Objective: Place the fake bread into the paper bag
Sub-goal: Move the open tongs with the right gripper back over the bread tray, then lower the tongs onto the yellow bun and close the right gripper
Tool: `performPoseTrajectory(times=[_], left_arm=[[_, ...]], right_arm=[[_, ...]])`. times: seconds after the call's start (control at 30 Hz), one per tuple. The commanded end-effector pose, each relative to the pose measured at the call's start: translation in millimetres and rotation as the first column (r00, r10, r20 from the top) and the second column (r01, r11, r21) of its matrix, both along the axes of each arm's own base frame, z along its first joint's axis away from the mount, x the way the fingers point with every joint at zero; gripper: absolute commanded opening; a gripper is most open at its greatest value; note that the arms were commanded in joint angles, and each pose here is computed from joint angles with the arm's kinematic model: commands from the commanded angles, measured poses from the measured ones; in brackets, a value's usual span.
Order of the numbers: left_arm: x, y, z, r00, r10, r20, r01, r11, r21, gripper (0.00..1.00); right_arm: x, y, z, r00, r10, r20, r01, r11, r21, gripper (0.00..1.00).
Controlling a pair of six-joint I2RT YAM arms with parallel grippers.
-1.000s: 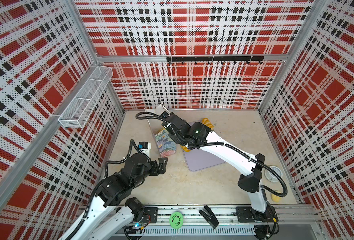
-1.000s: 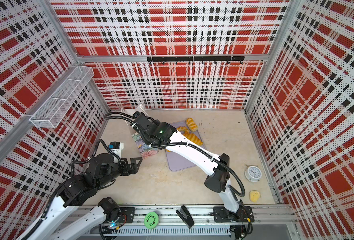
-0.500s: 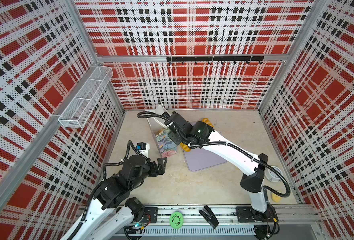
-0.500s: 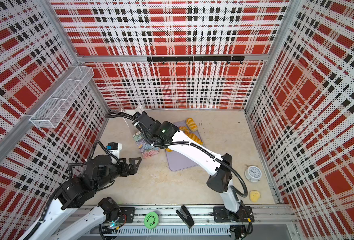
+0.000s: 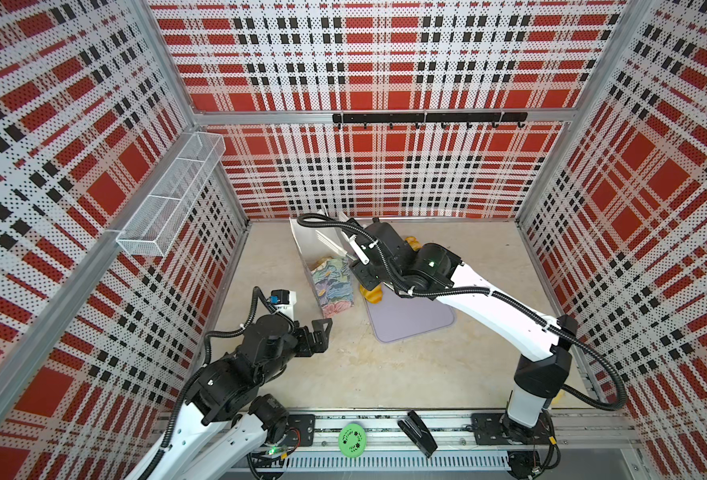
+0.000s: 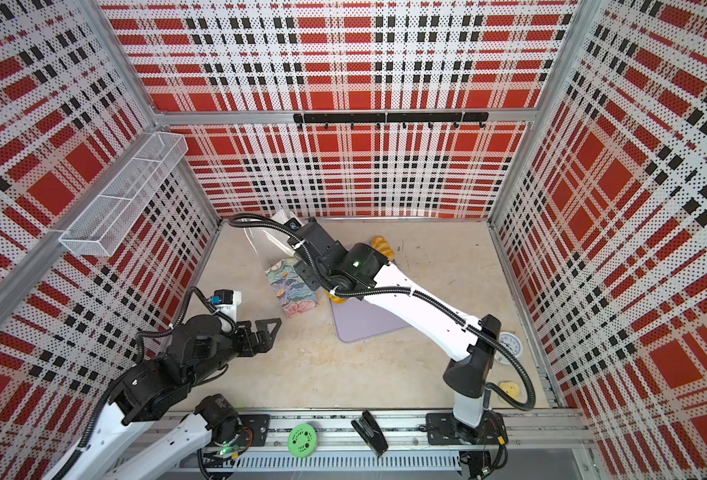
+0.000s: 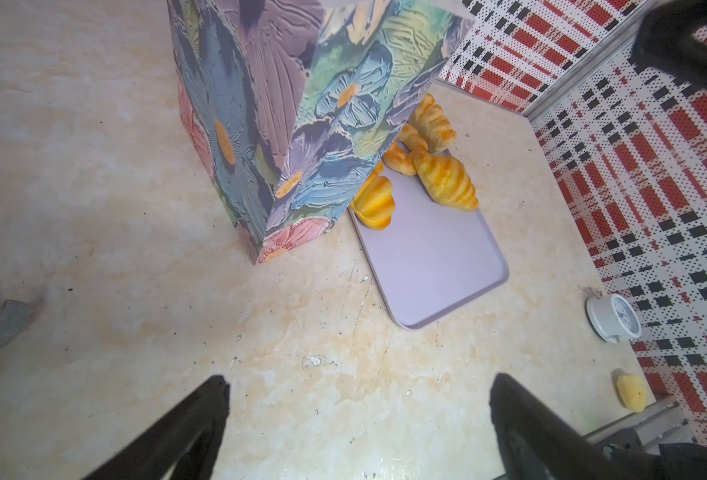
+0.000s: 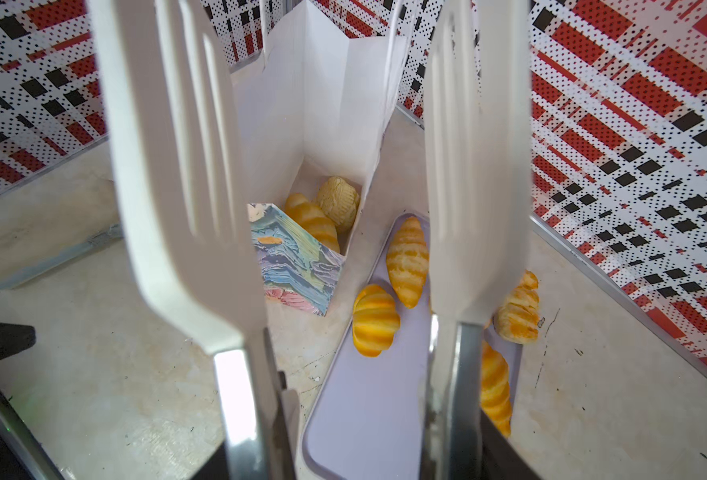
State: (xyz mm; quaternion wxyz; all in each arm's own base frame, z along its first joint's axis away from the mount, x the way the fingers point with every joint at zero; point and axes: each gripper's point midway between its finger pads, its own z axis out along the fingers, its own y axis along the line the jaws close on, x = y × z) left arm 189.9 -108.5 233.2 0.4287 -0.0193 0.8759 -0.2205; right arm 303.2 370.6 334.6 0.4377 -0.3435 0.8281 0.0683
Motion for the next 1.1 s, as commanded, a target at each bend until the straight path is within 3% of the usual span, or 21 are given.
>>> performPoseTrajectory(times=[0.0,0.43,1.07], left_arm=[[-2,5,-1,1.000,0.023,0.004,-0.023,1.000,-0.003,0.99],[-5,1,-14,0.999,0.030,-0.023,-0.030,0.999,0.025,0.99],[-17,-29,-40,0.999,-0.012,-0.045,0.017,0.994,0.111,1.00]], right_arm=[[-1,-11,34,0.998,-0.021,0.050,0.014,0.991,0.136,0.57],[-7,-86,2,0.988,-0.156,-0.009,0.156,0.978,0.135,0.58],[-30,-147,-89,0.940,-0.277,-0.199,0.297,0.952,0.079,0.60]])
